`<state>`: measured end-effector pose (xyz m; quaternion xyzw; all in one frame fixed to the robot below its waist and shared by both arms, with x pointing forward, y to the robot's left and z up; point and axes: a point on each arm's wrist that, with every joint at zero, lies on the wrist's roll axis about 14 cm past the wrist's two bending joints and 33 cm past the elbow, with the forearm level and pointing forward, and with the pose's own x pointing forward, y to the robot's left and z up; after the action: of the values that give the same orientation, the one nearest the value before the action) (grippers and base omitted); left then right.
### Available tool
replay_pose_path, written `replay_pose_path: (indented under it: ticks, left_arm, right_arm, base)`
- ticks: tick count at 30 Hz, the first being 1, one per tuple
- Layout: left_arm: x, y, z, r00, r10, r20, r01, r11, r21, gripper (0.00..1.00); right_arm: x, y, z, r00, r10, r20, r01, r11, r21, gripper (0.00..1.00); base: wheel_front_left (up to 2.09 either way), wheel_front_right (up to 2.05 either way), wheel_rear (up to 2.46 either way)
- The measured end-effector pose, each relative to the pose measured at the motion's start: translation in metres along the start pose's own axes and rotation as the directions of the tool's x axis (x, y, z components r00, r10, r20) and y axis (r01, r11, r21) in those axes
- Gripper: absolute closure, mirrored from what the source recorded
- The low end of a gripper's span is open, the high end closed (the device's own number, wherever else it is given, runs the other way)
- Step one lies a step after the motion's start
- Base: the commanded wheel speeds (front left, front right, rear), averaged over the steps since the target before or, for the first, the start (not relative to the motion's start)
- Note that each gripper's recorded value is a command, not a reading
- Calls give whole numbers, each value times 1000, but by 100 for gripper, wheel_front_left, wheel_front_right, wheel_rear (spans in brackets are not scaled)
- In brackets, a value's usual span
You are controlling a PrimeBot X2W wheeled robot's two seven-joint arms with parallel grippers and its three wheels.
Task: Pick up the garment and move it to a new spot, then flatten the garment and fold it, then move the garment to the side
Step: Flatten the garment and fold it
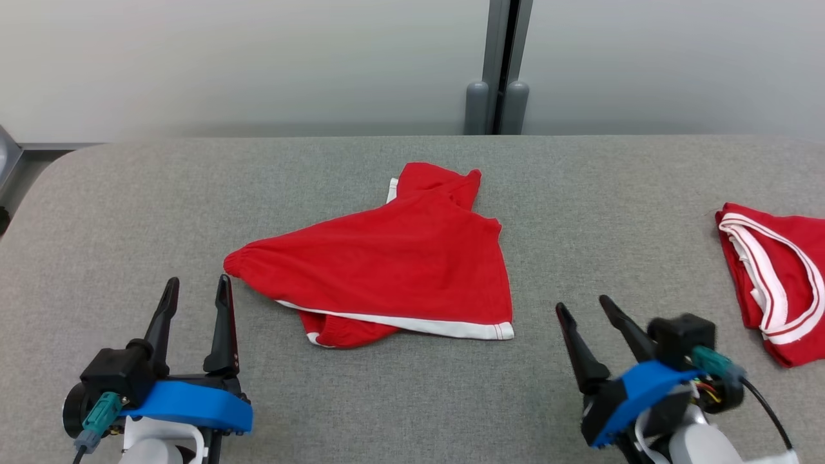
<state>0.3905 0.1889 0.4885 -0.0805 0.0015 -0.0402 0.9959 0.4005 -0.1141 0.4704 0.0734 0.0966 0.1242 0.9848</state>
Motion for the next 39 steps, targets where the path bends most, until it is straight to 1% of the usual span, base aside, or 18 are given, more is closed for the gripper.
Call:
replay_pose_path:
  ticks: [4,6,10,14,19,20,21,22,23,24,25,28,30,32,33,35,36,39]
  left_arm:
    - [0,2,-8,1000,8,-18,-8,1000,-9,0]
    - [1,3,-10,1000,12,-25,-12,1000,-10,0]
    - [2,7,-16,999,24,-39,-24,1000,-16,0]
    - [0,14,-26,997,42,-69,-43,999,-17,0]
    - [-1,18,-30,995,60,-81,-61,998,-12,0]
    - [-2,19,-31,995,63,-82,-64,998,-12,0]
    - [-2,19,-31,994,66,-84,-67,998,-13,0]
    - [-2,19,-32,994,68,-84,-69,997,-15,0]
    - [-2,20,-32,994,70,-86,-71,997,-17,0]
    - [-2,20,-33,994,70,-86,-71,997,-17,0]
    - [-2,20,-33,994,69,-87,-71,997,-16,0]
    - [-1,20,-34,994,72,-87,-74,997,-19,0]
    - [0,18,-33,994,66,-85,-68,997,-20,0]
    - [0,17,-32,995,62,-81,-64,998,-22,0]
    - [0,17,-32,995,62,-79,-64,998,-24,0]
    - [-1,16,-31,995,58,-77,-60,998,-22,0]
    - [0,13,-30,996,48,-72,-49,999,-23,0]
    - [1,6,-30,997,26,-69,-28,999,-25,0]
  right_arm:
    - [22,18,-16,992,66,-106,-64,998,24,0]
    - [33,22,-24,985,82,-154,-79,997,24,0]
    - [50,25,-48,959,96,-268,-90,995,35,0]
    - [64,31,-64,935,114,-336,-112,993,26,0]
    - [73,29,-83,905,104,-413,-120,993,-11,0]
    - [74,31,-85,900,107,-422,-125,992,-15,3]
    - [75,34,-87,896,115,-430,-135,991,-15,27]
    - [76,37,-89,891,124,-437,-144,990,-12,56]
    - [76,40,-90,886,133,-444,-153,988,-8,63]
    - [76,42,-91,882,141,-449,-159,987,-3,87]
    - [76,44,-92,880,147,-452,-164,986,1,100]
    - [77,44,-91,882,148,-447,-167,986,-3,100]
    - [79,41,-86,897,141,-419,-153,988,5,100]
    - [83,32,-74,922,116,-370,-119,993,17,100]
    - [84,19,-63,941,77,-329,-75,997,21,100]
    - [82,2,-52,956,29,-292,-28,1000,7,100]
    - [78,-19,-41,966,-32,-257,29,999,-16,100]
    - [64,-56,-28,967,-129,-220,122,991,-44,100]
  base:
    - [0,0,0]
    - [0,0,0]
    - [0,0,0]
    - [0,0,0]
    - [0,0,0]
    - [0,0,0]
    - [0,0,0]
    - [0,0,0]
    - [0,0,0]
    - [0,0,0]
    - [0,0,0]
    - [0,0,0]
    - [0,0,0]
    - [0,0,0]
    - [0,0,0]
    - [0,0,0]
    - [0,0,0]
    - [0,0,0]
